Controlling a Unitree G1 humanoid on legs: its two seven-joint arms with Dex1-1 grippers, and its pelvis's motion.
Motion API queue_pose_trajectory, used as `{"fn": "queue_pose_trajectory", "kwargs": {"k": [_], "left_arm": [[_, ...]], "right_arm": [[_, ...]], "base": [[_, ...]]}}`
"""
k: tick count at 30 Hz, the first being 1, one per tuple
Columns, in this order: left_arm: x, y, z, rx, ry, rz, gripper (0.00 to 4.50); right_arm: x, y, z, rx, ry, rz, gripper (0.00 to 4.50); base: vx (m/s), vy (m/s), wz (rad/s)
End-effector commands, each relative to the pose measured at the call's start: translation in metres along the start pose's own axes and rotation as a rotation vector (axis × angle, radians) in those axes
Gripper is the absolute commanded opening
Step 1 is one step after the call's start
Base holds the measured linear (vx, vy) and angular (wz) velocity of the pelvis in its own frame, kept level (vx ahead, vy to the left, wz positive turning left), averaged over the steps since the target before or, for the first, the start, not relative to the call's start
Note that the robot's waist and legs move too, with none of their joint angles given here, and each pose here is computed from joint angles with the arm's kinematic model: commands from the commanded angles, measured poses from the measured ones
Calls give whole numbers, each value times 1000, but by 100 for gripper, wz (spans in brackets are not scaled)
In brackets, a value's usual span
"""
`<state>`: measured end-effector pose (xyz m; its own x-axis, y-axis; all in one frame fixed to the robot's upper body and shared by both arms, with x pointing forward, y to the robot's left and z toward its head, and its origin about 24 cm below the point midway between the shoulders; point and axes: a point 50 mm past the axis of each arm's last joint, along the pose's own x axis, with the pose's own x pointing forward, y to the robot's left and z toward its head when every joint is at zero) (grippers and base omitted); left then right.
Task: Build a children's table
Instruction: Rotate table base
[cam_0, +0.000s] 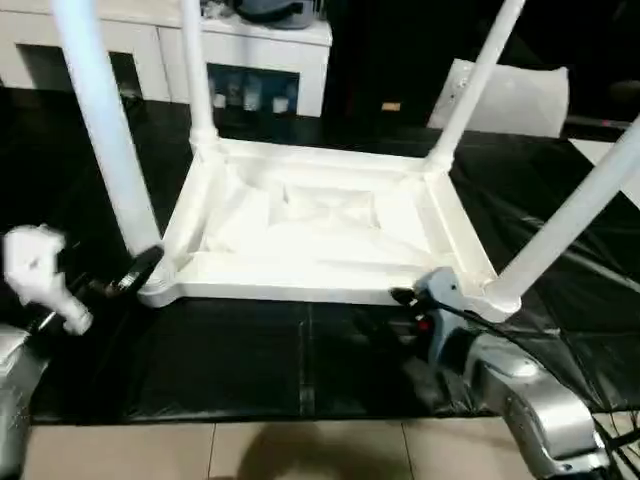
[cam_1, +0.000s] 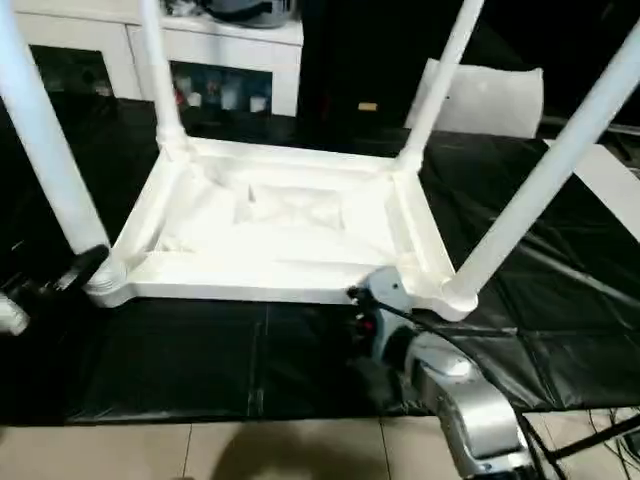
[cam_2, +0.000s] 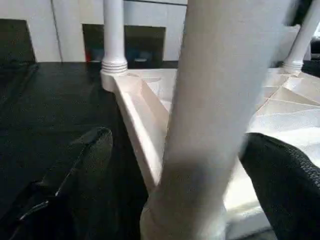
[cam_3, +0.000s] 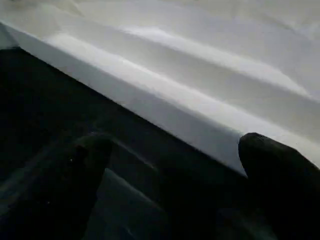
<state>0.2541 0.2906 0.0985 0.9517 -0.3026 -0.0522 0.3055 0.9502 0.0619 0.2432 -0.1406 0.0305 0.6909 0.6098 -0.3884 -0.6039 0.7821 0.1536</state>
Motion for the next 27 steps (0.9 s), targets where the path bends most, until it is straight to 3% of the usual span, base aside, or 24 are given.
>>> {"fn": "queue_pose_trajectory", "kwargs": {"k": [1, 9, 14, 15, 18, 19, 22, 23, 25, 27], "left_arm": [[7, -1, 3, 10, -6, -36, 445], [38, -37, 15, -103, 11, -454, 445], [40, -53, 20, -149, 39, -629, 445], [36, -62, 22, -163, 61, -702, 445], [30, -74, 23, -189, 90, -789, 445], [23, -89, 23, -215, 117, -880, 445], [15, -111, 22, -229, 150, -988, 445], [15, -111, 22, -229, 150, -988, 445], [13, -135, 23, -249, 140, -1073, 445], [16, -149, 25, -269, 115, -1101, 445]], "right_arm": [[-5, -7, -4, -9, 31, -61, 450], [-1, -34, -7, 14, 82, -275, 450], [8, -43, -7, 4, 89, -337, 450], [13, -46, -6, -7, 75, -352, 450], [19, -46, -3, -8, 50, -357, 450], [25, -46, 3, -22, 22, -355, 450], [35, -43, 11, -44, -6, -327, 450], [35, -43, 11, -44, -6, -327, 450], [47, -37, 21, -72, -28, -281, 450], [55, -34, 26, -95, -39, -253, 450]], "base": [[0, 0, 0], [0, 0, 0], [0, 0, 0], [0, 0, 0], [0, 0, 0], [0, 0, 0], [0, 0, 0], [0, 0, 0], [0, 0, 0], [0, 0, 0]]}}
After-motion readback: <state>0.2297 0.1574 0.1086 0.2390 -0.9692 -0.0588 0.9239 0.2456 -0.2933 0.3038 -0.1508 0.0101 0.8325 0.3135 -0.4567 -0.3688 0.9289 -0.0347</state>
